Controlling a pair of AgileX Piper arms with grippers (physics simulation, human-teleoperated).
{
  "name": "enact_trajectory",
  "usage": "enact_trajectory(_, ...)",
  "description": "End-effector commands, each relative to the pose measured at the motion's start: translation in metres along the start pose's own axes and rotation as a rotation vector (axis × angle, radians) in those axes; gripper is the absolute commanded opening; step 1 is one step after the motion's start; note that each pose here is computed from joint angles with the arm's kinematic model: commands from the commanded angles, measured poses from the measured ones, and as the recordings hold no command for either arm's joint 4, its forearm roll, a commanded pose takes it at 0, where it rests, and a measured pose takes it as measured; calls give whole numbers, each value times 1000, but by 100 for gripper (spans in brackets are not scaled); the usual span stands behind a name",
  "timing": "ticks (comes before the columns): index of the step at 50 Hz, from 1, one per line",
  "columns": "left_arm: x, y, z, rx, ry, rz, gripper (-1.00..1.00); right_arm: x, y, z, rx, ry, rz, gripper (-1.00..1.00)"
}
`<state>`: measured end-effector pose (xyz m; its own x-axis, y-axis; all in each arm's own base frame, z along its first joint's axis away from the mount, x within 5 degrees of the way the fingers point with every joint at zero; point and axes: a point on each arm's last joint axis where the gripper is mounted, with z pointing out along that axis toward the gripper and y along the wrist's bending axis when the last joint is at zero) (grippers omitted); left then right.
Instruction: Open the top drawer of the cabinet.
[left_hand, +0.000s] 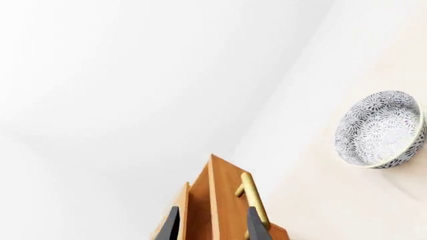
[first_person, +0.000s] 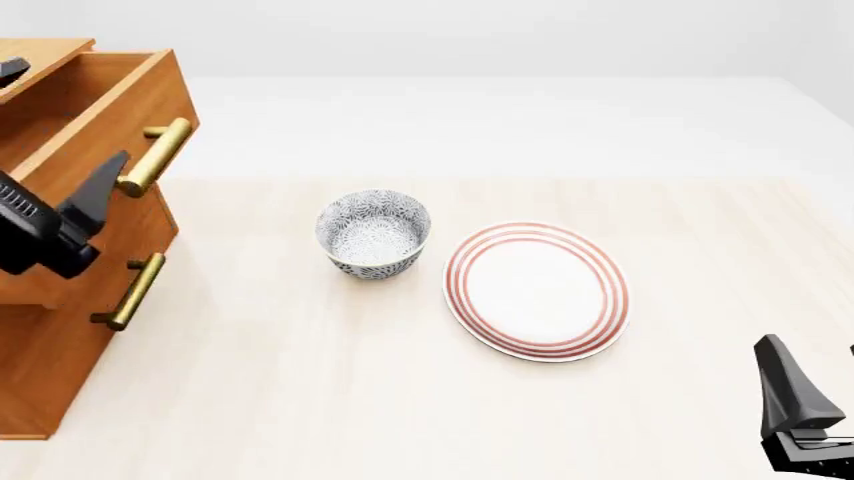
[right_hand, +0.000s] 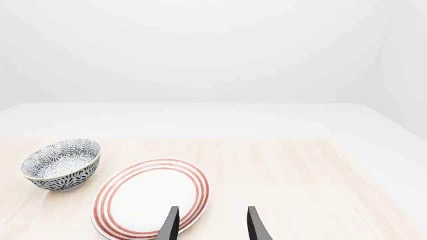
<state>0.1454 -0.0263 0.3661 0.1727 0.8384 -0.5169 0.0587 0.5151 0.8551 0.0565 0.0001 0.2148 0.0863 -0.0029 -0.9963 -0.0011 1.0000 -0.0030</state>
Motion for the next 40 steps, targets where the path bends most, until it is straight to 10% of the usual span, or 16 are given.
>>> enact_trajectory(1, -16, 32, -14, 14, 36, -195, 100, 0, 0, 0, 0, 0, 0, 100)
enact_trajectory(40, -40, 85, -13, 100, 255, -735, 100, 0, 0, 0, 0, 0, 0, 100)
